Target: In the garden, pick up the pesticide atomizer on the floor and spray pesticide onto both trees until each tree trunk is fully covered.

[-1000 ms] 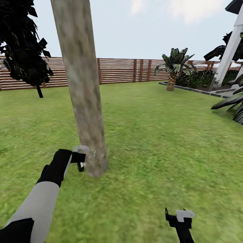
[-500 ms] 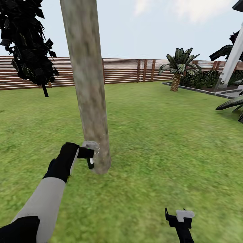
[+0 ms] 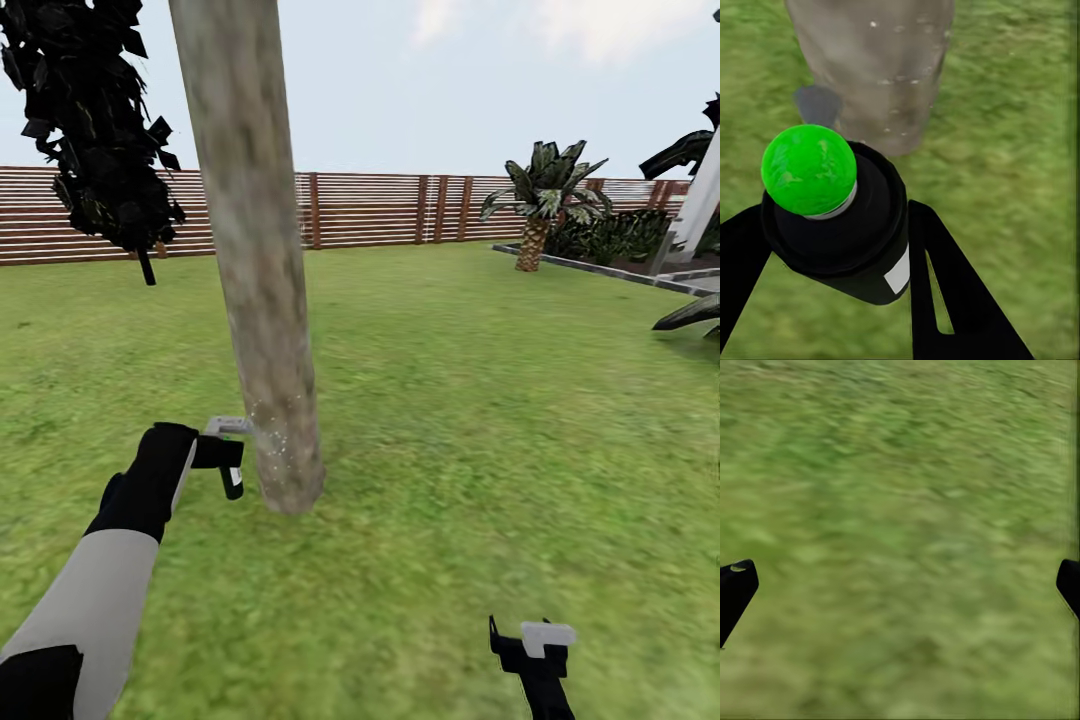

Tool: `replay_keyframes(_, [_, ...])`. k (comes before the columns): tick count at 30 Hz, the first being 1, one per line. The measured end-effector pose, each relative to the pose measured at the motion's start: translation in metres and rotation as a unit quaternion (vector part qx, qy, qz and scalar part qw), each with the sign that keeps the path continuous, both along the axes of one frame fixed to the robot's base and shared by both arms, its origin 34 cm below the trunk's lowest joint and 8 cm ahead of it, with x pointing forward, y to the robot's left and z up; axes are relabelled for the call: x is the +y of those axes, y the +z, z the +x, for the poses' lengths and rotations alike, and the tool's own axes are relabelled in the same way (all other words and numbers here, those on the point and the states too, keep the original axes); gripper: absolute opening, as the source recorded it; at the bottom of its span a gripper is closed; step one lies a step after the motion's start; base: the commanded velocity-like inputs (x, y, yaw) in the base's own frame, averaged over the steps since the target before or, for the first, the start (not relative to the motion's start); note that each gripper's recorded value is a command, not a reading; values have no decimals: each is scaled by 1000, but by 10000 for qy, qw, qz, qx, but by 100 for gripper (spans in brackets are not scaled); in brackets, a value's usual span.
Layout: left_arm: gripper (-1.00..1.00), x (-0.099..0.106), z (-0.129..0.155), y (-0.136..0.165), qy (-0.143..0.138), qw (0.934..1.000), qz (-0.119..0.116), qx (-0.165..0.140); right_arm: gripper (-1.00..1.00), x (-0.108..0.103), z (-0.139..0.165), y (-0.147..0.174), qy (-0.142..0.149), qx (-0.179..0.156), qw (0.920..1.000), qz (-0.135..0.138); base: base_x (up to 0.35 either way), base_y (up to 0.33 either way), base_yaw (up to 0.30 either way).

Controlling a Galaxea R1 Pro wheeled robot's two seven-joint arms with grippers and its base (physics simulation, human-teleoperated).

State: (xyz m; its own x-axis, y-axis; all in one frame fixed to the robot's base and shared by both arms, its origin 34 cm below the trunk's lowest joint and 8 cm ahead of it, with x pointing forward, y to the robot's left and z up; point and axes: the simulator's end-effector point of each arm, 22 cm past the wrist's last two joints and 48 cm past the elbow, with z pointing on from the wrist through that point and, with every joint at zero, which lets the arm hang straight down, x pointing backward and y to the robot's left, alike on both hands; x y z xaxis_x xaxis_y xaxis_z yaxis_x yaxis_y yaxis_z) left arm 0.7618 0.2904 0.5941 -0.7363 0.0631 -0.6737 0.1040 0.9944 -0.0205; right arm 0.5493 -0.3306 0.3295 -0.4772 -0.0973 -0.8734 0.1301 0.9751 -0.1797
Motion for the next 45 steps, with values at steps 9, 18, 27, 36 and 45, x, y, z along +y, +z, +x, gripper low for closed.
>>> replay_keyframes(9, [-100, 14, -12, -21, 106, 9997, 109, 201, 100, 0, 0, 0, 0, 1, 10000, 0, 54, -273, 0])
replay_keyframes(18, [-100, 29, -27, -59, 307, 9980, 381, 403, 100, 1, 0, 0, 9, 1, 10000, 6, 30, -273, 171])
replay_keyframes(27, [-100, 22, -29, -67, 279, 9981, 310, 463, 100, 2, 0, 0, 11, 5, 10000, 8, 91, -261, 219])
replay_keyframes(36, [-100, 21, -29, -67, 273, 9981, 302, 463, 100, 2, 0, 0, 17, 8, 10000, 12, 225, -200, 2])
replay_keyframes(45, [-100, 21, -29, -67, 271, 9981, 302, 464, 100, 2, 0, -1, 18, 8, 10000, 11, 24, -266, 0])
